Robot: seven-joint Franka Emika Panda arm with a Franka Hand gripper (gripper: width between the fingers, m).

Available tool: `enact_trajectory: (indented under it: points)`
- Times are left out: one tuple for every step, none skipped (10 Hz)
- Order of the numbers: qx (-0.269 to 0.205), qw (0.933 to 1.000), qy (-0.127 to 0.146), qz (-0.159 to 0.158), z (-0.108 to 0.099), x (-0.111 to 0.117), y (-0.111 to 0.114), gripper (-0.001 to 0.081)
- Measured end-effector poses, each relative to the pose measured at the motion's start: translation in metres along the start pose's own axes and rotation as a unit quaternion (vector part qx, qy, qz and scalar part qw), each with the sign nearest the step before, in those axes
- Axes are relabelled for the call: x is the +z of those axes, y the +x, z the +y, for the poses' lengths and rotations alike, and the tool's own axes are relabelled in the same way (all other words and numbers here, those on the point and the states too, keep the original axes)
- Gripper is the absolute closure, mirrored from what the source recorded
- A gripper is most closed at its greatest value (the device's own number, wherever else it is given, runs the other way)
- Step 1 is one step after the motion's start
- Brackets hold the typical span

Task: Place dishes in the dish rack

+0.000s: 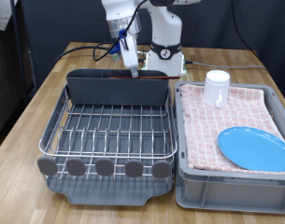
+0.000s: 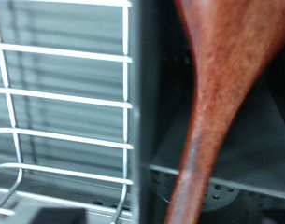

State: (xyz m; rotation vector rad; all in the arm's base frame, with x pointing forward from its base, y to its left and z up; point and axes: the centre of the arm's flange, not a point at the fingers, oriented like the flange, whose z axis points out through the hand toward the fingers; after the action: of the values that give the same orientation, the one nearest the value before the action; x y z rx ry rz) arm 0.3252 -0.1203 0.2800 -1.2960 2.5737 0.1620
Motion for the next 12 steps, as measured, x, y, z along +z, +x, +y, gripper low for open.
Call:
enact_trajectory:
  points:
    - [-0.005, 1.0000, 0.006, 0.004, -0.003, -0.003, -0.004, 0.0406]
    - [-0.012, 0.9998, 0.012, 0.013, -0.005, -0.007, -0.009, 0.0242]
    - [-0.019, 0.9991, 0.024, 0.030, -0.007, -0.013, -0.017, 0.0242]
    - [-0.026, 0.9973, 0.040, 0.055, -0.007, -0.022, -0.028, 0.0088]
    - [-0.035, 0.9934, 0.063, 0.089, -0.005, -0.032, -0.042, 0.0088]
    - [-0.044, 0.9875, 0.085, 0.125, 0.000, -0.043, -0.057, 0.0022]
    - [-0.049, 0.9833, 0.103, 0.142, 0.005, -0.051, -0.073, 0.0007]
    - [-0.061, 0.9811, 0.112, 0.145, 0.011, -0.060, -0.088, 0.0007]
    - [-0.073, 0.9793, 0.116, 0.150, 0.017, -0.069, -0.100, 0.0007]
    - [-0.083, 0.9783, 0.118, 0.149, 0.023, -0.078, -0.112, 0.0004]
    - [-0.091, 0.9785, 0.118, 0.143, 0.031, -0.087, -0.125, 0.0004]
    - [-0.100, 0.9791, 0.117, 0.134, 0.039, -0.095, -0.137, 0.0004]
